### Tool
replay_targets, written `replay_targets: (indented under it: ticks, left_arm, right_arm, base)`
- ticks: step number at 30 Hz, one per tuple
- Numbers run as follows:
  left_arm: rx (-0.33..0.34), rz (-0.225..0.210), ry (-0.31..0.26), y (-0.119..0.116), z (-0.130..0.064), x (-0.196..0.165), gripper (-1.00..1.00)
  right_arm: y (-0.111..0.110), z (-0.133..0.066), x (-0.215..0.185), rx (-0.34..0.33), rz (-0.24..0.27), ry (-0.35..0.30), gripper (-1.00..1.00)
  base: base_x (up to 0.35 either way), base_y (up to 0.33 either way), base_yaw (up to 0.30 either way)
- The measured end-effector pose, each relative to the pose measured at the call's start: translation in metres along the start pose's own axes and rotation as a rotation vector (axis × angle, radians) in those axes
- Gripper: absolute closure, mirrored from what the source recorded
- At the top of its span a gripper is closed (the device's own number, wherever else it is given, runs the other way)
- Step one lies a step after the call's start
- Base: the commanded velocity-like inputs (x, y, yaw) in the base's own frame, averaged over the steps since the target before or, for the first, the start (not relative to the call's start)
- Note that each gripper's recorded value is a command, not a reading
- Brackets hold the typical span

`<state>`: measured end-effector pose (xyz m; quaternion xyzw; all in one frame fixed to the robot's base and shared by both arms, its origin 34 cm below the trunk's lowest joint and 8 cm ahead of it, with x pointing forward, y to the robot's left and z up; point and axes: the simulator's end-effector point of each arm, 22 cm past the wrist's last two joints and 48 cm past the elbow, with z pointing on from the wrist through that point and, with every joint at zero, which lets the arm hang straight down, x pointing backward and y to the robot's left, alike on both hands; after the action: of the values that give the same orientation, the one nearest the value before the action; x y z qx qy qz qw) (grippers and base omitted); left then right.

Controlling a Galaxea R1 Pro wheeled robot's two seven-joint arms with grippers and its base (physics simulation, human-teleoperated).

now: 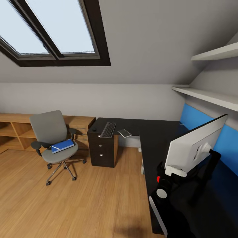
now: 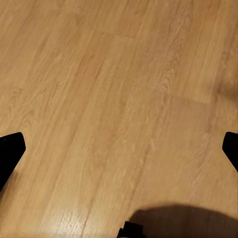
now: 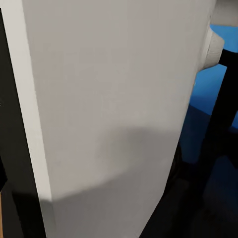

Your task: In the bedroom, organize the workspace by keeping the computer under the desk, ensuring the monitor is on the desk, placing the keyboard on the desk next to the monitor, placing the mouse on the desk next to the keyboard, moving the folder from the swivel chair onto the desk next to the mouse, stacking the notebook on top of the folder with the pen on top of the notebook, and positioning the swivel chair next to the desk.

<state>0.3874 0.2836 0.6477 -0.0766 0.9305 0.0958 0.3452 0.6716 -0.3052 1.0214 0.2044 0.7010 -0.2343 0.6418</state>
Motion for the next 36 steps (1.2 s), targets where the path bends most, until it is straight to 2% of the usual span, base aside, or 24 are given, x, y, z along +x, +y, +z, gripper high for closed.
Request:
replay_targets:
  ticks: [26,36]
  left_arm:
    - [0.003,-0.002,0.001,-0.0029,-0.0005,0.0007,-1.0]
    - [0.003,-0.002,0.002,-0.003,-0.0007,0.0009,-1.0]
  right_arm:
    - [0.0013,-0.0005,0.004,-0.002,-0.006,0.006,-1.0]
    - [0.0015,-0.0008,0.0054,-0.003,-0.01,0.008,-1.0]
  base:
    - [-0.127,-0.078,0.0]
    - [-0.052,-0.29,0.0]
